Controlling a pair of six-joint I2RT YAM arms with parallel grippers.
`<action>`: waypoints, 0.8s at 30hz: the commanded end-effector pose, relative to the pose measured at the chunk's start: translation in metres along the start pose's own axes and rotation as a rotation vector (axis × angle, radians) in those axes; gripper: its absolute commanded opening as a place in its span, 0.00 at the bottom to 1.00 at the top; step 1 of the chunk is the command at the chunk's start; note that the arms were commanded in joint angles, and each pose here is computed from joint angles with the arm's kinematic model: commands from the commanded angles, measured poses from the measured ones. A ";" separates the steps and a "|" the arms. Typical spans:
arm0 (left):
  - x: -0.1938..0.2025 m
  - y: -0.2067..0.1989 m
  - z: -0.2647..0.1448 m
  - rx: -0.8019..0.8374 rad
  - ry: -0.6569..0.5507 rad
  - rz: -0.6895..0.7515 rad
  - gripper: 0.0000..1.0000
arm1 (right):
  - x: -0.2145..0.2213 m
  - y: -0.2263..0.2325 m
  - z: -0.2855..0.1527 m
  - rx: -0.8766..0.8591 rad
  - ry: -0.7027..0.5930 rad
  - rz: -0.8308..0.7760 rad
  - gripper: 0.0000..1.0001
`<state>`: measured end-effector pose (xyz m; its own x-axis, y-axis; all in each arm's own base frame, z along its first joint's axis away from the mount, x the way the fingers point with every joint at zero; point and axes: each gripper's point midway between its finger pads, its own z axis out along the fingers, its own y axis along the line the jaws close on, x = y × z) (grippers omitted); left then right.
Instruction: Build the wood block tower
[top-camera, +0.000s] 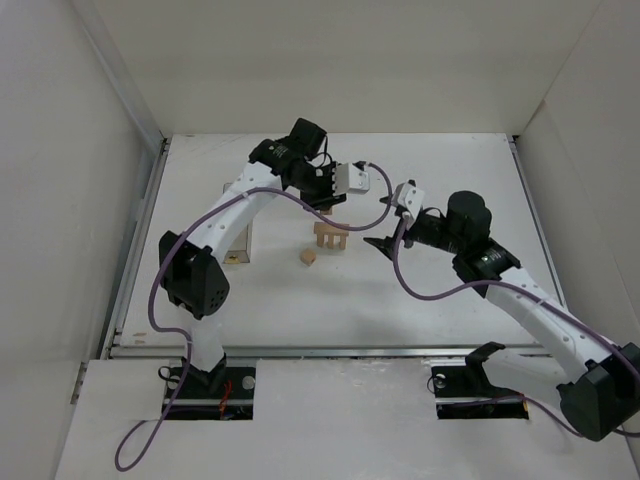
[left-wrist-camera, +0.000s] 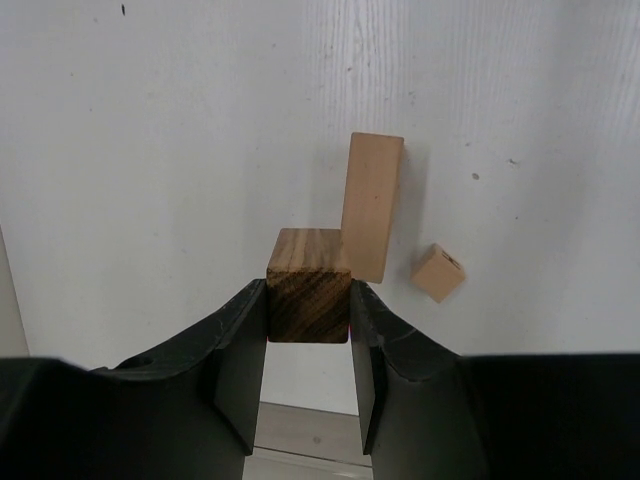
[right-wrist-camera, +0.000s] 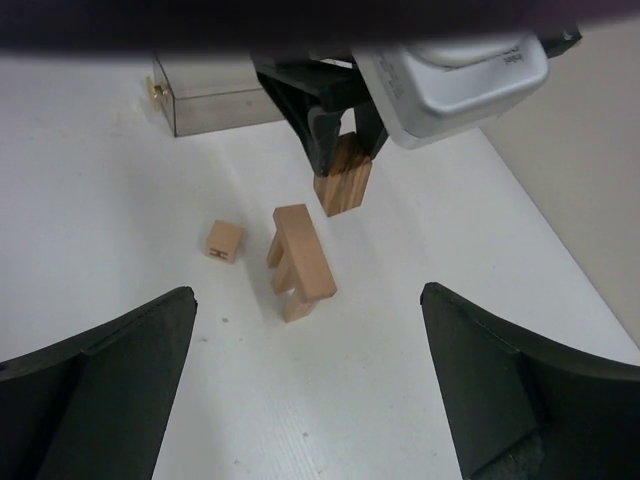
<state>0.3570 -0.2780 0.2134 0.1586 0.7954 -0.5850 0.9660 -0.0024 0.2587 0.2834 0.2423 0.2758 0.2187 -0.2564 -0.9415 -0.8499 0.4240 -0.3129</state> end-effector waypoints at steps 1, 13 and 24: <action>-0.004 0.002 0.001 -0.016 0.020 0.030 0.00 | 0.012 0.007 -0.009 -0.013 0.042 -0.010 1.00; -0.002 -0.016 0.029 0.100 0.001 -0.037 0.00 | 0.018 0.014 -0.020 -0.007 0.056 -0.013 1.00; 0.000 -0.021 0.033 0.122 0.005 -0.056 0.00 | 0.013 0.012 -0.023 0.009 0.047 -0.023 1.00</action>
<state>0.3488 -0.2924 0.1648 0.0967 0.8269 -0.5540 0.9910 -0.0281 0.1310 0.2648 0.2272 0.2480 0.1662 -0.3207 -0.9325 -0.8599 0.4158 -0.2963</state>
